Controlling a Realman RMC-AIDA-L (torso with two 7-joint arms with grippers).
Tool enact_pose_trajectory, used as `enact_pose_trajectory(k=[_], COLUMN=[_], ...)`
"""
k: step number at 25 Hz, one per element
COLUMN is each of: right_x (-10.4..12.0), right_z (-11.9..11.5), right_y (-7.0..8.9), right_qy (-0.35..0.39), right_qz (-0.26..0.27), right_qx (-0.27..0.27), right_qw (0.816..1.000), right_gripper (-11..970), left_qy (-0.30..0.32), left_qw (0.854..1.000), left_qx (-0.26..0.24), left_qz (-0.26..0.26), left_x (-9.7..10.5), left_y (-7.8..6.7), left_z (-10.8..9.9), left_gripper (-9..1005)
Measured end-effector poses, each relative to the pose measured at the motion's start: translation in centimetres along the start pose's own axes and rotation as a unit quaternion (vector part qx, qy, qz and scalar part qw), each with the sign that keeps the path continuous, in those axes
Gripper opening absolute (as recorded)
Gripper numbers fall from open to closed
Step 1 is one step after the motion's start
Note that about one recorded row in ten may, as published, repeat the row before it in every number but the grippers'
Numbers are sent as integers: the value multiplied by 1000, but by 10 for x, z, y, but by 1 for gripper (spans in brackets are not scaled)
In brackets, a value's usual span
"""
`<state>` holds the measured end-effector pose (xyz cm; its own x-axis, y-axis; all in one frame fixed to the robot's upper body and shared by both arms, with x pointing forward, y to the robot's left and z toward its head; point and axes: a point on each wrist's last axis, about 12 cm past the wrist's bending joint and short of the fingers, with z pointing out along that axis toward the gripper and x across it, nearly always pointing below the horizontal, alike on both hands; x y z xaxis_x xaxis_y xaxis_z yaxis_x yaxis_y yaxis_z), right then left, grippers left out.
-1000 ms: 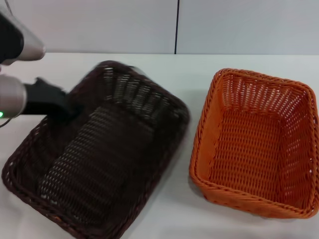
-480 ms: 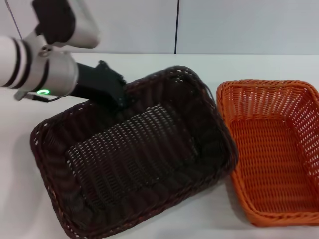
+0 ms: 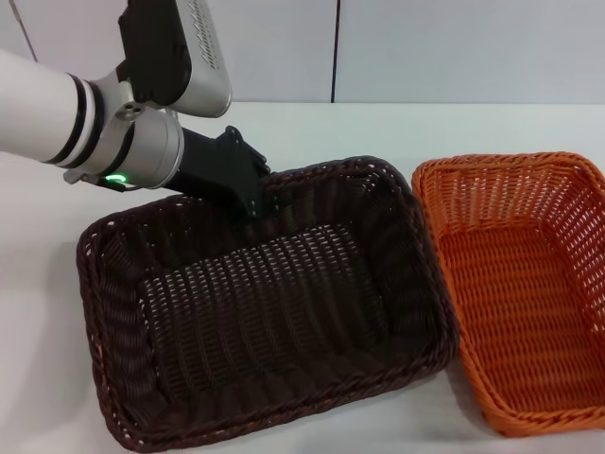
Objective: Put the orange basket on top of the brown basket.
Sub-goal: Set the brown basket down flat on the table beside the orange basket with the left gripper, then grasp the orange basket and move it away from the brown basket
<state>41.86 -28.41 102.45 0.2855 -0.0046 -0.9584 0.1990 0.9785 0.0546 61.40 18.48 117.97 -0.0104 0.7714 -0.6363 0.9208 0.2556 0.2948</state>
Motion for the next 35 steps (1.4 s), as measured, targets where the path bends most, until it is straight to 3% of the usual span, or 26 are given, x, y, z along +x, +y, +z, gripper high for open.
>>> enact_pose_trajectory(k=[8, 11, 14, 16, 17, 18, 20, 21, 22, 23, 25, 27, 28, 29, 30, 31, 32, 33, 34, 35], right_x=[0, 0, 0, -1, -1, -1, -1, -2, -2, -3, -3, -3, -3, -3, -4, -5, -5, -5, -6, -7], right_z=[4, 5, 5, 5, 5, 6, 8, 12, 12, 14, 20, 26, 34, 34, 36, 43, 43, 45, 48, 52], right_y=[3, 3, 3, 3, 3, 3, 4, 5, 5, 6, 9, 13, 18, 18, 20, 26, 26, 29, 33, 38], right_qy=[-2, -3, -3, -4, -4, -5, -8, -13, -13, -15, -17, -19, -22, -22, -22, -22, -22, -22, -22, -23], right_qz=[2, 1, 1, 2, 2, 3, 4, 5, 5, 7, 10, 13, 18, 18, 20, 29, 29, 34, 39, 46], right_qx=[-5, -6, -6, -5, -5, -5, -5, -6, -6, -8, -12, -18, -27, -27, -30, -39, -39, -43, -48, -56], right_qw=[1000, 1000, 1000, 1000, 1000, 1000, 1000, 1000, 1000, 1000, 1000, 1000, 999, 999, 999, 999, 999, 998, 998, 997], right_gripper=[776, 776, 776, 776, 776, 776, 776, 776, 776, 776, 777, 777, 777, 777, 777, 777, 777, 777, 777, 777], left_qy=[-26, -28, -34, -52, -52, -96, -129, -129, -158, -199, -218, -218, -226, -228, -234, -234, -243, -243, -291, -327], left_qw=[1000, 999, 998, 994, 994, 980, 964, 964, 945, 900, 847, 847, 794, 771, 750, 750, 734, 734, 688, 668], left_qx=[-16, -26, -48, -94, -94, -175, -234, -234, -287, -387, -484, -484, -564, -594, -619, -619, -634, -634, -664, -668], left_qz=[-9, -4, 1, 4, 4, 4, 5, 5, 3, -10, -28, -28, -23, -10, 3, 3, 8, 8, -13, -31], left_x=[-3, -3, -6, -9, -9, -13, -17, -17, -20, -25, -27, -27, -30, -32, -32, -32, -32, -32, -16, -1], left_y=[1, 3, 6, 11, 11, 13, 11, 11, 9, 2, -7, -7, -23, -32, -40, -40, -46, -46, -66, -77], left_z=[-1, 0, -1, -9, -9, -23, -33, -33, -41, -54, -64, -64, -69, -70, -71, -71, -72, -72, -78, -80], left_gripper=[228, 429, 501, 549, 574, 598, 646, 670, 694, 699, 710, 721, 726, 726, 727, 727, 728, 728, 729, 729])
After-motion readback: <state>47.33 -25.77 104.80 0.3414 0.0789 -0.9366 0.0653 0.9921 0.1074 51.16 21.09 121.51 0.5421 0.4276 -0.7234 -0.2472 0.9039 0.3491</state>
